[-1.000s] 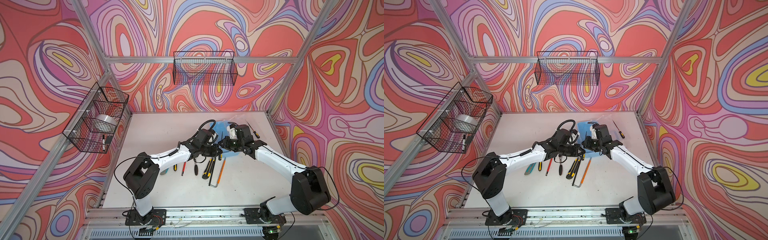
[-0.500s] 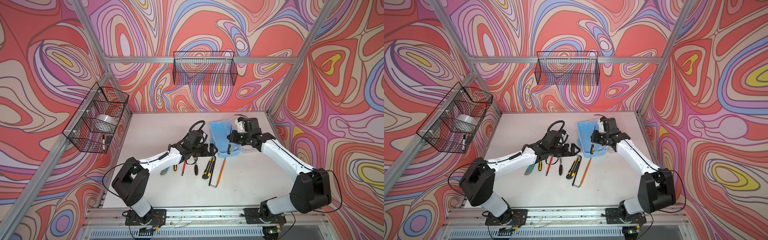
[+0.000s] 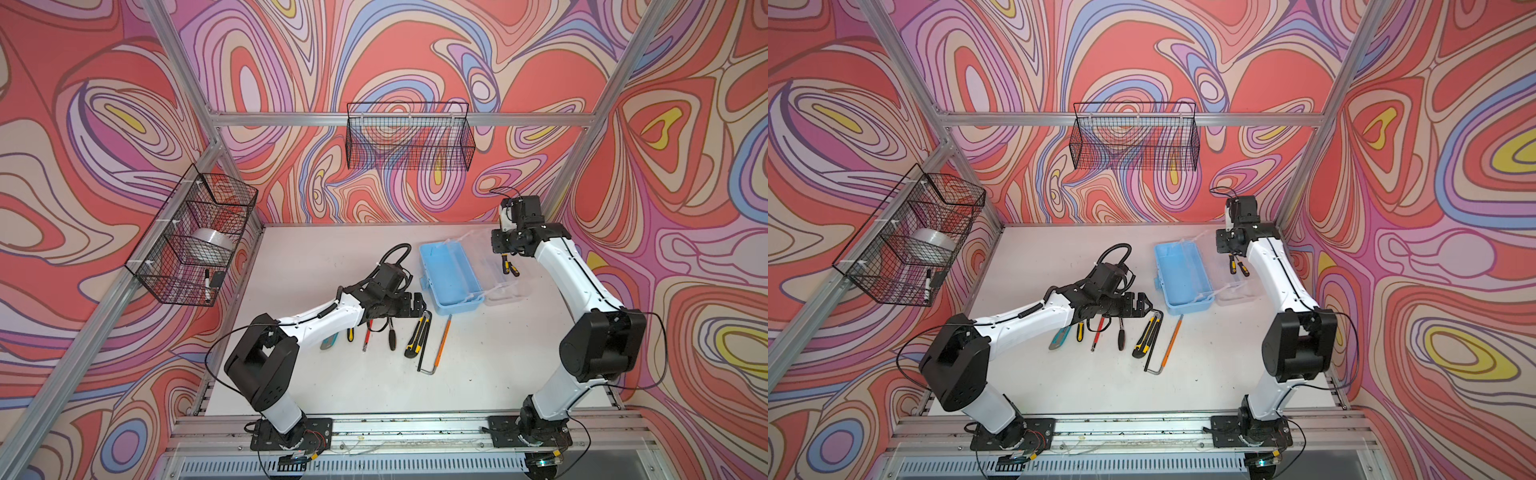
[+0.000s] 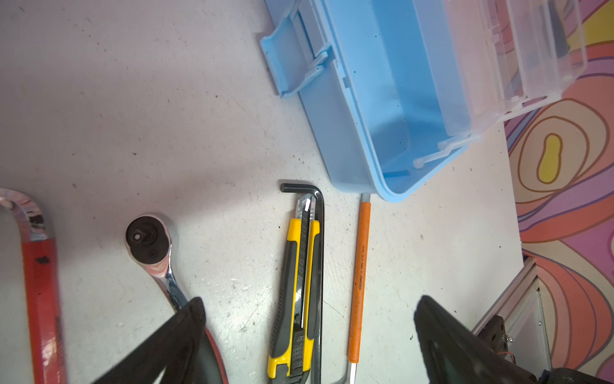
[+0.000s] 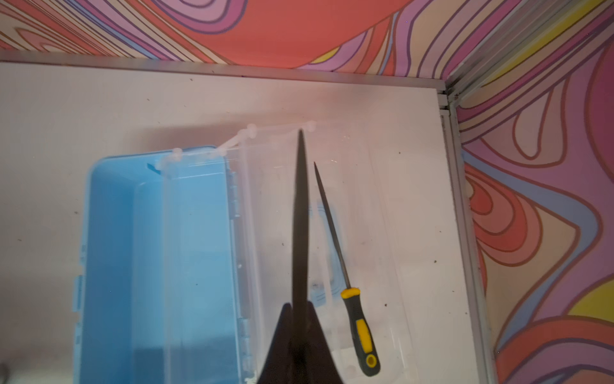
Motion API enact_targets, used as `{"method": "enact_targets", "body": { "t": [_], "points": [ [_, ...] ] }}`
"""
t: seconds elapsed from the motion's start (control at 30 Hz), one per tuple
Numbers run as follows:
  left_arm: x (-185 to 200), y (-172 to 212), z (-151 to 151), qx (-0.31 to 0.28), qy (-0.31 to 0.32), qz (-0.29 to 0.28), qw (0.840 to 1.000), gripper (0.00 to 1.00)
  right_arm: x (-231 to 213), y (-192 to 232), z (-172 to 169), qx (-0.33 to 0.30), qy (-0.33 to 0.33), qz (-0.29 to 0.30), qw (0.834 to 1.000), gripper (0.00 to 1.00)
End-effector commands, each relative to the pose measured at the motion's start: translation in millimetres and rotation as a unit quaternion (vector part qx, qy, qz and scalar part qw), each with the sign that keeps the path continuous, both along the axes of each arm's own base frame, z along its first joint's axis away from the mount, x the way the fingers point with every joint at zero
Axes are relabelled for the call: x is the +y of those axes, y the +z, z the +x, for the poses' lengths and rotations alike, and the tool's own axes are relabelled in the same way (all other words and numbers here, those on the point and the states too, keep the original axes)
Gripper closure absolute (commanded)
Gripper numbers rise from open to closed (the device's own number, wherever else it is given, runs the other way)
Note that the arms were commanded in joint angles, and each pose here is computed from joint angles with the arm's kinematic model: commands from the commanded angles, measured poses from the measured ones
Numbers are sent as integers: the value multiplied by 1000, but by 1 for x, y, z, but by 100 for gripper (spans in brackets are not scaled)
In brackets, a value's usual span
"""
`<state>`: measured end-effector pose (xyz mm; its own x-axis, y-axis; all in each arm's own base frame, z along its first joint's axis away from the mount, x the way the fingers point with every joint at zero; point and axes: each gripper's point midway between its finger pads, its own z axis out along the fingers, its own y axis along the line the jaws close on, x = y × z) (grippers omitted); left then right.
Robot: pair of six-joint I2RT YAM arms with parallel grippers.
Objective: Pack the tool kit
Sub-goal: 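Carry the file into the clear lid with the right gripper while the left draws back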
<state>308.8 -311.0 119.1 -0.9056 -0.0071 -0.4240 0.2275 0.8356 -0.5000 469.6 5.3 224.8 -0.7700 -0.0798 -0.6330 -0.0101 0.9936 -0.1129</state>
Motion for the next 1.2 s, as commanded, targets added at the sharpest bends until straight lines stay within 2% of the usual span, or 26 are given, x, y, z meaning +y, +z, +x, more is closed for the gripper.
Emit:
{"method": "enact_targets", "body": {
  "t": [0.0, 0.47, 0.93, 1.0, 1.17],
  "points": [
    [3, -3, 0, 5, -1, 18, 1000, 2, -31, -13, 1, 45, -5, -101, 994, 100],
    [2, -12, -2, 18, -6, 24, 1000, 3, -56, -38, 25, 81, 2, -180, 980, 100],
    [2, -14, -3, 21, -7, 24, 999, 3, -62, -69, 33, 98, 7, -185, 978, 100],
    [2, -15, -3, 22, -7, 24, 999, 3, -62, -73, 32, 102, 7, -185, 977, 97],
    [3, -13, -4, 21, -6, 23, 999, 3, -62, -76, 29, 107, 2, -180, 978, 76]
  ]
}}
